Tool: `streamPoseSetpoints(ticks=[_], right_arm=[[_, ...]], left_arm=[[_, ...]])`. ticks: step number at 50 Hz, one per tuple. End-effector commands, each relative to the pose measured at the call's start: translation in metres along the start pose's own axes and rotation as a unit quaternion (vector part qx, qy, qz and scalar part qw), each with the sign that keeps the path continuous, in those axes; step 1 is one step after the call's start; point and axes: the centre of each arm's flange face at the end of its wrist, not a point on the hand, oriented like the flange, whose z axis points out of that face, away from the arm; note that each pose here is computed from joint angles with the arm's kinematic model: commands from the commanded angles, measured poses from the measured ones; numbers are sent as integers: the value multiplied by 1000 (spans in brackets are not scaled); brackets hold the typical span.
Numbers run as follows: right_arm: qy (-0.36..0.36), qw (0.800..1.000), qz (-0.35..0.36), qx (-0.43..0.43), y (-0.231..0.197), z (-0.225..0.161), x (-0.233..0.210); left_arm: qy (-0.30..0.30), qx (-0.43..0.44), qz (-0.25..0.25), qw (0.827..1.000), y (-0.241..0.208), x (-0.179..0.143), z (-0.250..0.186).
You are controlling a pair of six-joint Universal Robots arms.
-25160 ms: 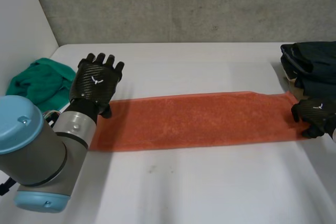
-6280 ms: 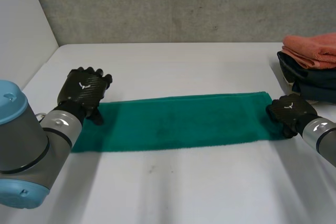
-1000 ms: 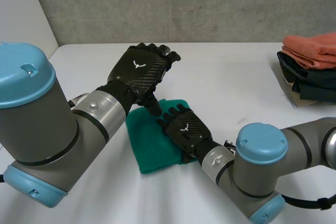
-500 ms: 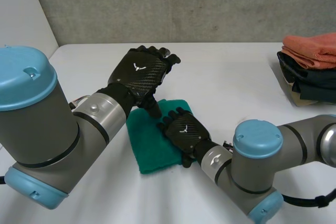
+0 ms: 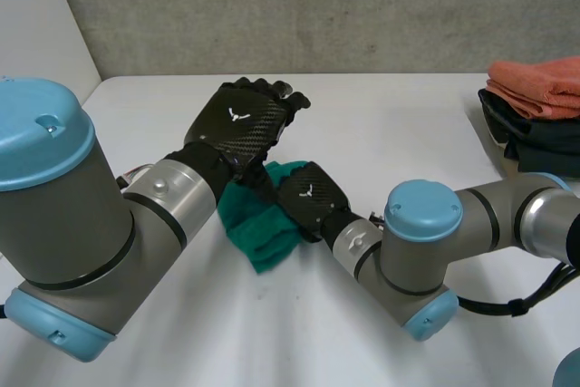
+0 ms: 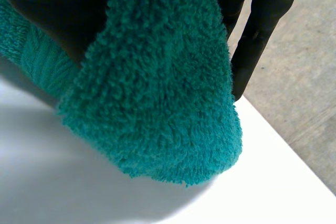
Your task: Fold the laundry.
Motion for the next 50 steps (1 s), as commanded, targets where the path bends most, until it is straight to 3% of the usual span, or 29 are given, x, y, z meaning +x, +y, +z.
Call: streamPoseSetpoints(ticks=[1,10,17,22,27,32,40,50], right_arm=[[31,998,-5,55,-34,9,23],[142,978,-35,150,-81,17,127],[251,937,-34,241,-102,0,243],[327,904,-29,275,-94,-35,338],[371,888,-25,270,-57,-60,399],[383,893,3,236,7,-76,430],[350,921,74,156,128,-121,440],[291,944,98,119,178,-141,422]], left_arm=[[1,8,2,1000,-5,0,-1],[0,50,6,999,-30,-1,-7],[56,92,11,994,-48,14,-14],[90,117,16,989,-57,25,-18],[118,131,20,984,-61,36,-18],[132,126,18,983,-56,42,-16],[141,100,13,985,-38,48,-11],[149,93,11,984,-34,53,-13]])
